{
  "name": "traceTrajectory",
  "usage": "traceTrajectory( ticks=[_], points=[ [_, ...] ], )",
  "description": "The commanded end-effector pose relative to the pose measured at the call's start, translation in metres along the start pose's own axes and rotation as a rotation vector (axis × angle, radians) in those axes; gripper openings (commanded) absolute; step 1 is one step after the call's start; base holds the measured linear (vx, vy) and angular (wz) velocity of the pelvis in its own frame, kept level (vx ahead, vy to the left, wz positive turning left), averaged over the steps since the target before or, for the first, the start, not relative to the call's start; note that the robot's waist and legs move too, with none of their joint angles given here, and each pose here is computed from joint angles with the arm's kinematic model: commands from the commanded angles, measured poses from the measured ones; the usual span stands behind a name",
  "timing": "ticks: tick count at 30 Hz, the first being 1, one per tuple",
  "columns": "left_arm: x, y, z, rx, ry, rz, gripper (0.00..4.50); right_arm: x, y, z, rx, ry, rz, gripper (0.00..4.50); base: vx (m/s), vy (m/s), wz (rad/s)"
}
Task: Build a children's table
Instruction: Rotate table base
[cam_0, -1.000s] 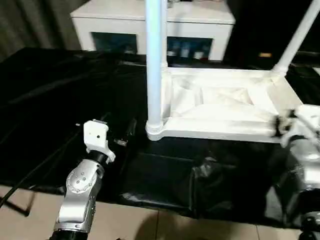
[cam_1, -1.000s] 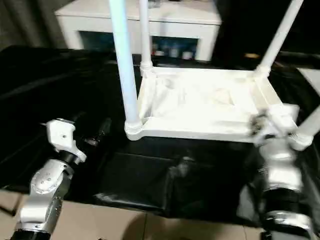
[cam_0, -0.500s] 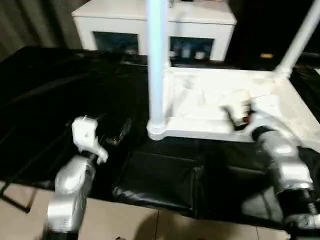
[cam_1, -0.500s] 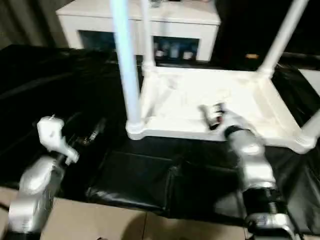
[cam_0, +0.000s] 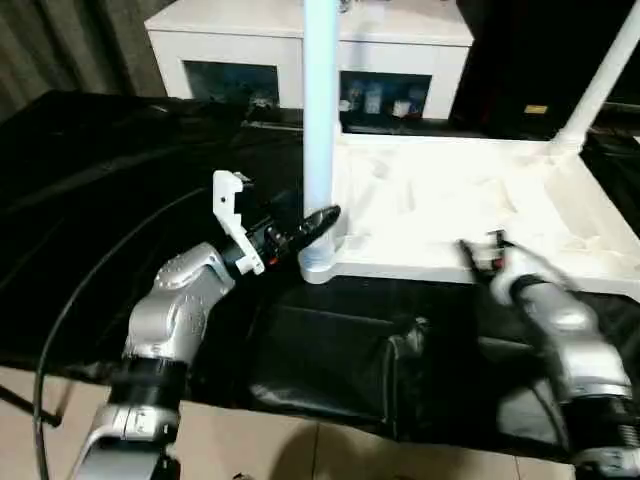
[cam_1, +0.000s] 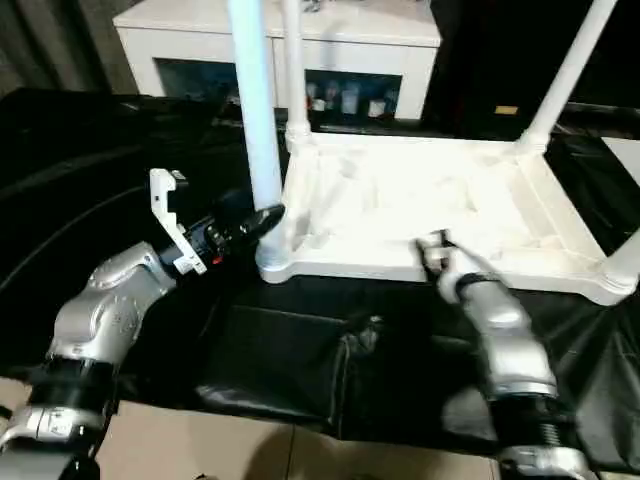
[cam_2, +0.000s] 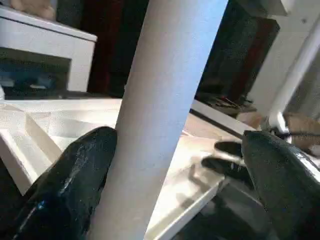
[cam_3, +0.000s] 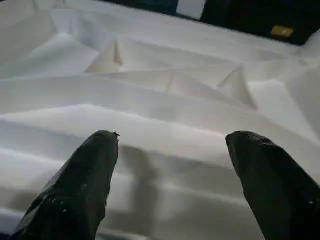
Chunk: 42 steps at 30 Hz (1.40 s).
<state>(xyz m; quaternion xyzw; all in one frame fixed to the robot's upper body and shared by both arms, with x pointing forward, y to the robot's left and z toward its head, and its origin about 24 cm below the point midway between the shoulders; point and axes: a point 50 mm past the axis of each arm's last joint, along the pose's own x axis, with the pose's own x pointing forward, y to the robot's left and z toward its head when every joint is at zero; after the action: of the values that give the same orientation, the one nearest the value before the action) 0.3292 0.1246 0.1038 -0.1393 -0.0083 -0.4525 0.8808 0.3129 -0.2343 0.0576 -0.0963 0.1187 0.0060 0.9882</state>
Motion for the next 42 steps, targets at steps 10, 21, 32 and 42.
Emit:
traceTrajectory(
  ticks=[10, 21, 32, 42],
  points=[
    [0.040, 0.007, 0.014, 0.090, 0.019, 0.002, 4.50, -0.012, -0.005, -0.016, 0.018, 0.082, -0.057, 3.83, 0.000, 0.000, 0.00],
    [0.052, -0.032, 0.017, -0.053, 0.014, -0.370, 4.50, -0.034, -0.079, -0.028, 0.070, 0.169, -0.559, 3.83, 0.000, 0.000, 0.00],
    [0.044, -0.028, 0.019, -0.015, 0.045, -0.342, 4.50, -0.036, -0.101, -0.043, 0.029, 0.284, -0.689, 3.83, 0.000, 0.000, 0.00],
    [0.041, -0.036, 0.024, -0.028, 0.046, -0.401, 4.50, -0.009, -0.091, -0.058, -0.043, 0.349, -0.482, 3.83, 0.000, 0.000, 0.00]
  ],
)
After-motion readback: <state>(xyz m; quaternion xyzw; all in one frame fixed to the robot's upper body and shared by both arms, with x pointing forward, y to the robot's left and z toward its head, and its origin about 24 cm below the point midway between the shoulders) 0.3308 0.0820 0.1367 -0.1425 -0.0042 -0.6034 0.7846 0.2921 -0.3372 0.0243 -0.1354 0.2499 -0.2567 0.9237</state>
